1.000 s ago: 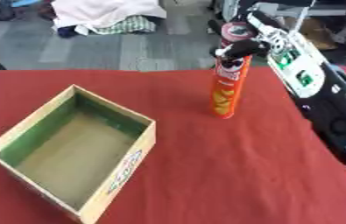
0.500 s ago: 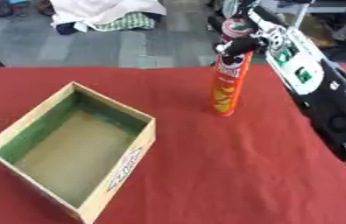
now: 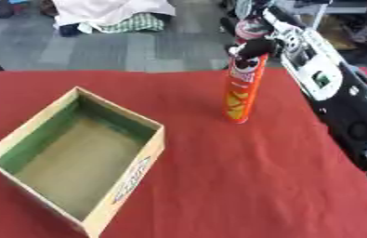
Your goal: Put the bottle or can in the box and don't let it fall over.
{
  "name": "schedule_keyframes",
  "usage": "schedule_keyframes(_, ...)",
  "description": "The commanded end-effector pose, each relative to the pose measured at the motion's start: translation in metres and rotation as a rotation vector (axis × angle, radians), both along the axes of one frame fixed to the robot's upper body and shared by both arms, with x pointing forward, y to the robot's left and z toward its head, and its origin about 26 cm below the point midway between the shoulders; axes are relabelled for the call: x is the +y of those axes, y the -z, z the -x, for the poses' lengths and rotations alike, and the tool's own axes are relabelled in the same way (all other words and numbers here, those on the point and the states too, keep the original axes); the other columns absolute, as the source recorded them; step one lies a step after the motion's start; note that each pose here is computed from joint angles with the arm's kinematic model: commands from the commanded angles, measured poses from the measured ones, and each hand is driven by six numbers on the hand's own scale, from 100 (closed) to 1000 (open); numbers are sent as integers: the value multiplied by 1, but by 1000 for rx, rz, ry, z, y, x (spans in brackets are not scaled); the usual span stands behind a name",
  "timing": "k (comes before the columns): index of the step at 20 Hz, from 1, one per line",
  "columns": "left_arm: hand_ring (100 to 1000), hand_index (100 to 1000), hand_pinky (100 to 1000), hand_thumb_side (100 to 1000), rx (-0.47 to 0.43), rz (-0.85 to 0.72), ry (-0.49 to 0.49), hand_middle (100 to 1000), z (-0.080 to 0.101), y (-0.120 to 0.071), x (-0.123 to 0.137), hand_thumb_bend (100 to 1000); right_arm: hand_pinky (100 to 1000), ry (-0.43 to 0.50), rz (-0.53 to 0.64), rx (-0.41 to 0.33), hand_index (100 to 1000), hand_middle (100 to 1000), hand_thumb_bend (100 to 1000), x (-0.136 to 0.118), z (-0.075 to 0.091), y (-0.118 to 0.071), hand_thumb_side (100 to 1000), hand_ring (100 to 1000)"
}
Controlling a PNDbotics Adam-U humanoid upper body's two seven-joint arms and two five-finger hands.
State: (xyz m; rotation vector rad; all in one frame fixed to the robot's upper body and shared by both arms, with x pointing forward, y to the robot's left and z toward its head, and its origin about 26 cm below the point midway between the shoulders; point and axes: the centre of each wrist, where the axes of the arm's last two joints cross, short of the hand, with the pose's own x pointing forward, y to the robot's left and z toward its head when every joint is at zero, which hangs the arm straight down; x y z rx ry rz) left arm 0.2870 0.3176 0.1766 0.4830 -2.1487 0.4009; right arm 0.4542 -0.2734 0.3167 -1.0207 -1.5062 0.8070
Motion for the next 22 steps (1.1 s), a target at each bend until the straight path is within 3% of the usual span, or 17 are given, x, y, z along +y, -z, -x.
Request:
schedule_keyframes(1, 827, 696, 813, 424, -24, -28, -6, 784, 3, -10, 5, 636, 100, -2, 31, -45, 430, 389, 100, -3, 4, -12, 100, 431)
schedule_keyframes(6, 827, 696, 813, 424, -25, -27, -8, 784, 3, -10, 5, 636, 100, 11, 31, -85, 274, 243, 100, -4, 4, -12, 100, 325)
schedule_keyframes(13, 826, 696, 814, 425, -28, -29, -10, 784, 3, -11, 5, 637, 100, 41, 25, -134, 173, 106, 100, -3, 6, -15, 100, 280)
schedule_keyframes(22, 826, 696, 815, 424, -30, -32, -14, 783, 3, -11, 6, 637, 100, 30, -30, -234, 133, 100, 100, 7, 20, -35, 100, 251)
